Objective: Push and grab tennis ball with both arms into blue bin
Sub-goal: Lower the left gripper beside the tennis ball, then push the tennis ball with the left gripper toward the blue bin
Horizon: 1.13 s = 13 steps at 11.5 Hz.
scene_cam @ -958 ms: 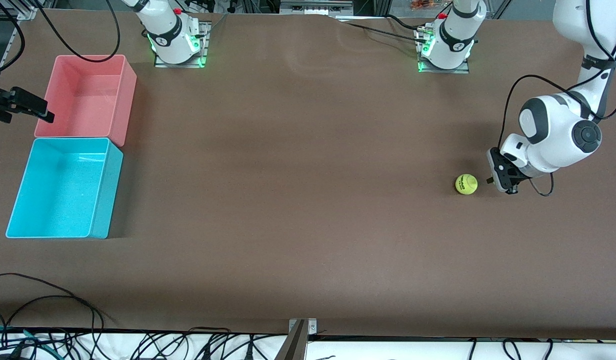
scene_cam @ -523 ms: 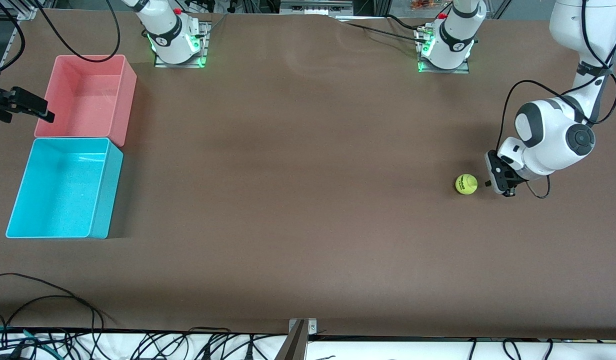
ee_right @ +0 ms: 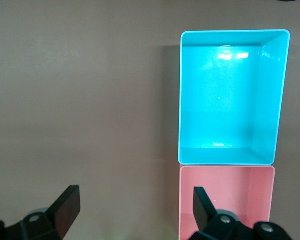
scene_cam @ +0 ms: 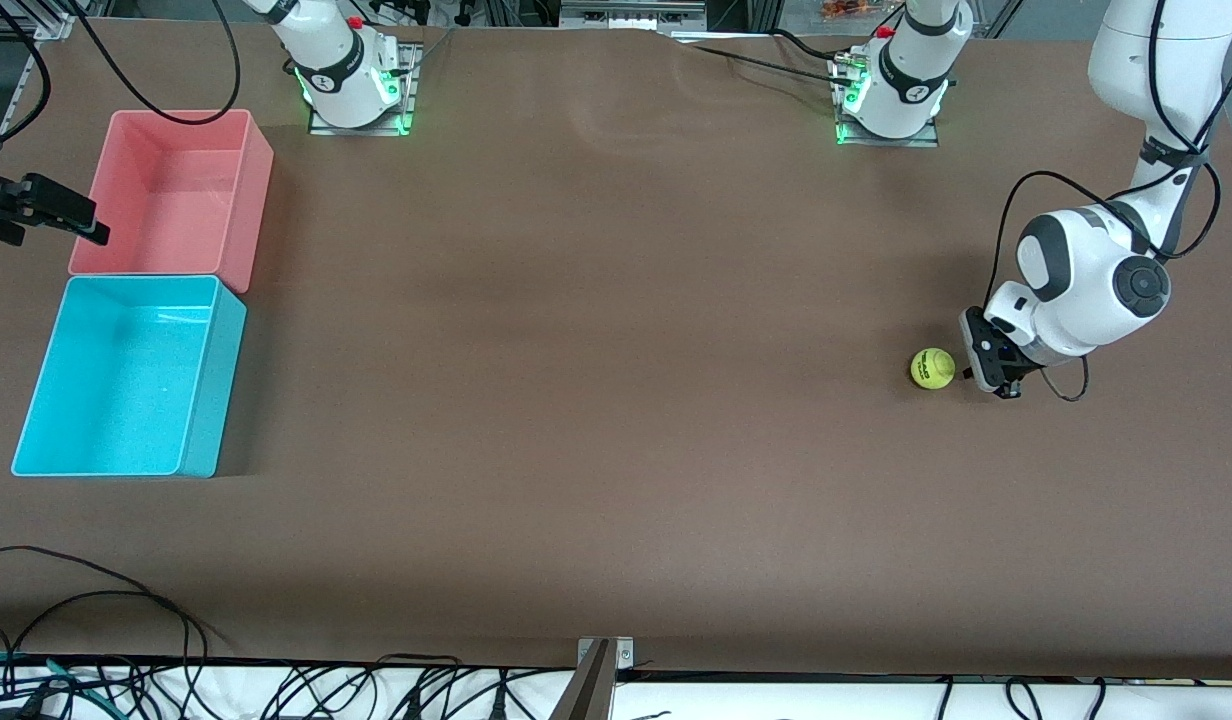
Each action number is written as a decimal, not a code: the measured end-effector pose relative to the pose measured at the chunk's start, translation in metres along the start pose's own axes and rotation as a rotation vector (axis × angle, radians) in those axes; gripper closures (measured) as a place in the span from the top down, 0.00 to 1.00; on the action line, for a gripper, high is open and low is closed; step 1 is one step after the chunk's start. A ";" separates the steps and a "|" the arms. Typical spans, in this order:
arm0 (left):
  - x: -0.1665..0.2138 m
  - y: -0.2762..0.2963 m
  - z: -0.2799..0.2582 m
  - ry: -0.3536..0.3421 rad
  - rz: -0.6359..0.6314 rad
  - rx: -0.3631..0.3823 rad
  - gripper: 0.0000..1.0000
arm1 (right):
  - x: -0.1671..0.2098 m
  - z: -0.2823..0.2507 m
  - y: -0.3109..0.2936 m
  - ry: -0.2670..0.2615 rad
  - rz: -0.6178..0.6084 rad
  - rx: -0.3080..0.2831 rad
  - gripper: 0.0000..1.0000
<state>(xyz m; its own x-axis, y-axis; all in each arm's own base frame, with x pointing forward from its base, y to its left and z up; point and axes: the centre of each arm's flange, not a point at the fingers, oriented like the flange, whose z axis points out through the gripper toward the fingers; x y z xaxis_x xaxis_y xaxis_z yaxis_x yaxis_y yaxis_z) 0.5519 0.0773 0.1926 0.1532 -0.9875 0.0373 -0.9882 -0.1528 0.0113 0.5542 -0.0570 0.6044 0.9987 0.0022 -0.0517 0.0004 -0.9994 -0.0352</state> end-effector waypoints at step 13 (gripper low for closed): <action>0.230 0.017 0.021 0.051 -0.454 0.036 0.01 | 0.000 0.000 -0.002 -0.002 -0.003 0.000 1.00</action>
<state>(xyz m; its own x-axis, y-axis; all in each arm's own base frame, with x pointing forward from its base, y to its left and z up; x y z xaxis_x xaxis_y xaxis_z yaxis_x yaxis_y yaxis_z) 0.5703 -0.1531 0.1806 0.5702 -0.8170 0.0860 -0.8202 -0.5721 0.0030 0.5544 -0.0553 0.6041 0.9985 0.0057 -0.0539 0.0037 -0.9994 -0.0356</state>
